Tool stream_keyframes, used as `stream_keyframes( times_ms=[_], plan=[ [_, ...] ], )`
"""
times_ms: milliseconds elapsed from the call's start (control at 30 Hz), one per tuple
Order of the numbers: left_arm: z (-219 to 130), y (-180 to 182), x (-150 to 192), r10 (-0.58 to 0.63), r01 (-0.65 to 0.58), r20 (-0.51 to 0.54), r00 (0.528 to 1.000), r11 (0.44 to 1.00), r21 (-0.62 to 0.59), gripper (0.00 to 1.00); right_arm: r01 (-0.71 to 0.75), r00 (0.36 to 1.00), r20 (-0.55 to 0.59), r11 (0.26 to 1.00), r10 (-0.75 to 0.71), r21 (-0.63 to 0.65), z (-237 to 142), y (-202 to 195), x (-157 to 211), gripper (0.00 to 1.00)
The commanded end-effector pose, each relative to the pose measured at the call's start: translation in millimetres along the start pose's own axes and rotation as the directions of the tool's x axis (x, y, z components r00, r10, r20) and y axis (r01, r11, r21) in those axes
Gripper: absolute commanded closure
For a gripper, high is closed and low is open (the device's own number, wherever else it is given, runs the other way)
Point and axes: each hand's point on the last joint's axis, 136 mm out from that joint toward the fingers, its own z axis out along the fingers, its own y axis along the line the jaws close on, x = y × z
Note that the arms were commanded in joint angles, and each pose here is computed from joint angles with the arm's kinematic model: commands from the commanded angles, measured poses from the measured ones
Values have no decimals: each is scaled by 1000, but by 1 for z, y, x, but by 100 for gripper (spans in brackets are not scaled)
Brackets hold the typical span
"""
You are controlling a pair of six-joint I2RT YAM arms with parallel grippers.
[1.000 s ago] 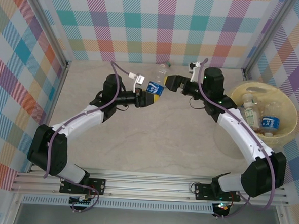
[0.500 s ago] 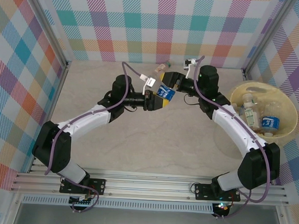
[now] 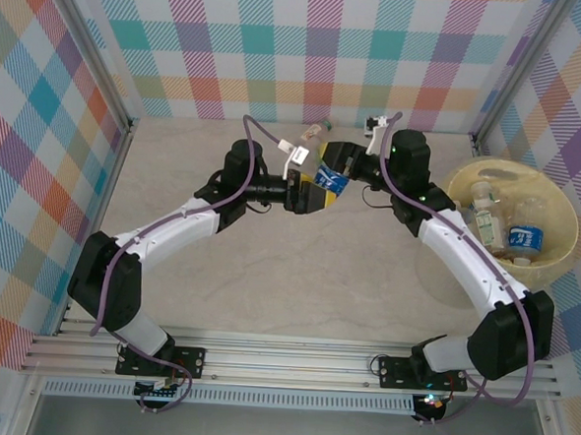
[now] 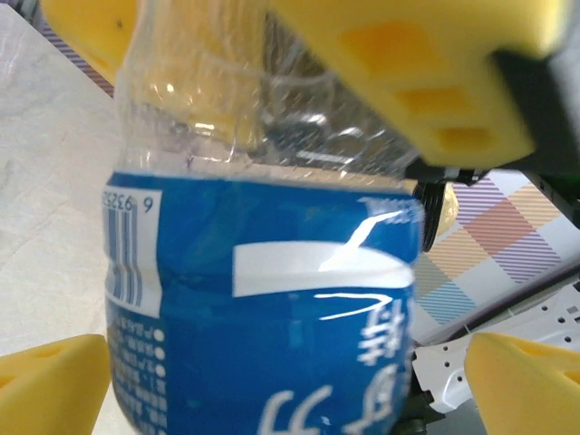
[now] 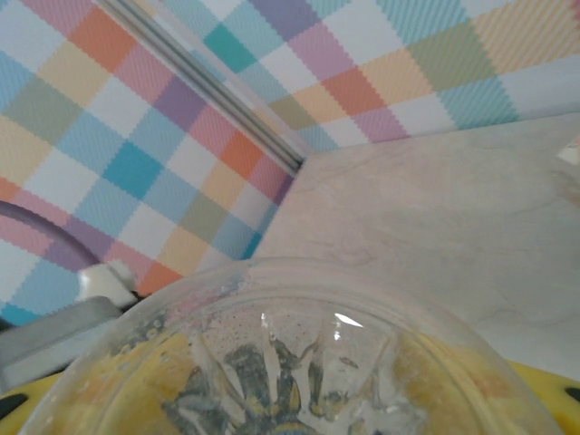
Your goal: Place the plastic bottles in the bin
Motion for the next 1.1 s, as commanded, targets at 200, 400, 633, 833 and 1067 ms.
stream_keyframes(
  times_ms=[200, 400, 633, 833, 1067],
  plan=[
    [-19, -17, -24, 81, -76, 105, 991, 996, -53, 0, 215, 963, 96, 932, -253, 293, -67, -2, -41, 49],
    [-25, -18, -24, 99, -91, 124, 987, 993, -71, 0, 274, 903, 165, 828, -397, 489, -125, -1, -73, 52],
    [-17, 3, -22, 52, -39, 112, 992, 992, -120, 0, 259, 774, 234, 631, -589, 731, -202, 1, -119, 54],
    [-13, 33, -20, 1, 26, 121, 993, 975, -222, 0, 158, 742, 179, 428, -646, 890, -260, -21, -137, 57],
    [-6, 55, -17, -53, 83, 116, 992, 958, -276, 0, 140, 823, -3, 199, -568, 970, -305, -54, -140, 55]
  ],
)
